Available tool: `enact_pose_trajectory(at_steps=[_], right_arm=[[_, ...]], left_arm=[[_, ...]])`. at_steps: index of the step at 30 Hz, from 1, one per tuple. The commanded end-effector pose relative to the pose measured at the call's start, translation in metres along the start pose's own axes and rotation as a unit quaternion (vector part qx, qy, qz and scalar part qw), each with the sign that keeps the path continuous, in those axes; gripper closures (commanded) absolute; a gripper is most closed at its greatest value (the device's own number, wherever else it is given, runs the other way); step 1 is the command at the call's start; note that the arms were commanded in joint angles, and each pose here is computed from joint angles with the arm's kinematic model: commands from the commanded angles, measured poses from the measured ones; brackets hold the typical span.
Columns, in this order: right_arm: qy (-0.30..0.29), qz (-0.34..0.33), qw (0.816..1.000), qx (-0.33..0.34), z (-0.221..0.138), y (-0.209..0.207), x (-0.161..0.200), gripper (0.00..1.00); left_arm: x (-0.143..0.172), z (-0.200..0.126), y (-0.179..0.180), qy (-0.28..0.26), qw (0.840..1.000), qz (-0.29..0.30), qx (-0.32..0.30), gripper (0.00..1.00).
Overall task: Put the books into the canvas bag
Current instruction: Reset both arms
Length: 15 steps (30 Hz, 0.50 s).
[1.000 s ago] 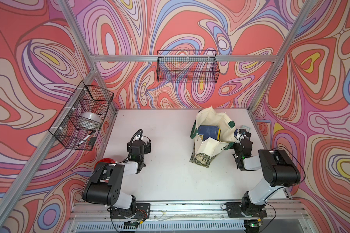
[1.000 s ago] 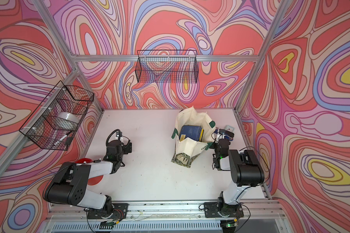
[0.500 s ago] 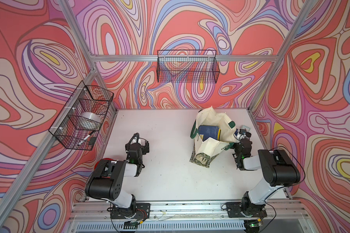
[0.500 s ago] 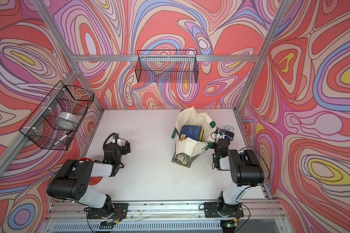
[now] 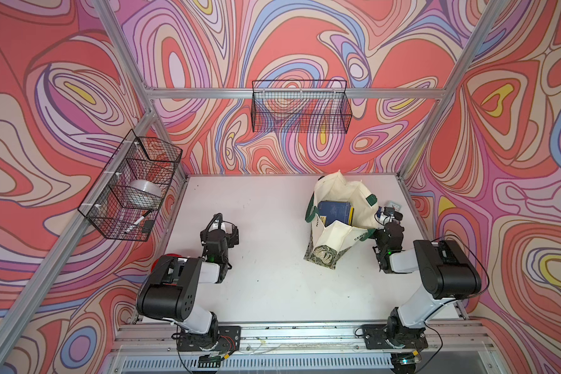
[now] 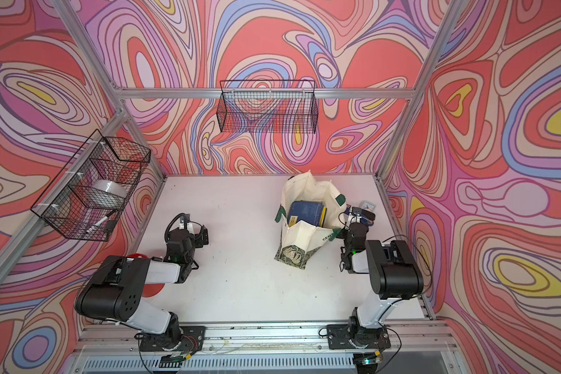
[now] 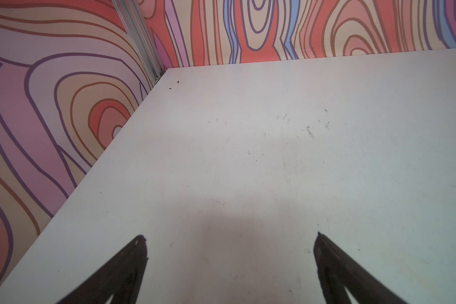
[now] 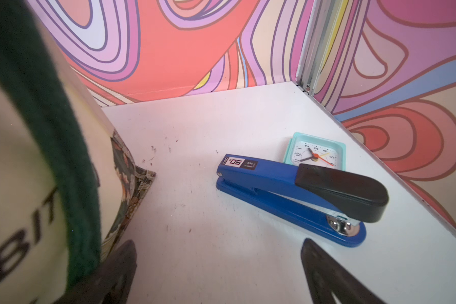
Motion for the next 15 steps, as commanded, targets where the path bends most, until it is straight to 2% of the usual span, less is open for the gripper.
enact_pose_trajectory(at_steps=[1,15], right_arm=[[-0.011,-0.004,1.000,-0.010,0.0035,0.0068,-0.0062,0.02],[-0.011,-0.004,1.000,-0.010,0.0032,0.0068,-0.0063,0.02]], left_arm=[[-0.0081,0.0022,0.0035,-0.018,1.000,-0.009,-0.011,0.00],[-0.0073,0.0044,0.0046,-0.010,1.000,-0.017,0.000,0.00]])
Point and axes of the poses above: each gripper's point midway between its finger pads, its own z axis out along the fingers, its own y axis along the line the jaws close on, x = y × z, the point moved 5 cm from there along -z, back along the fingers, and after that the axes turned 2 degrees about z, right-handed, at the moved point
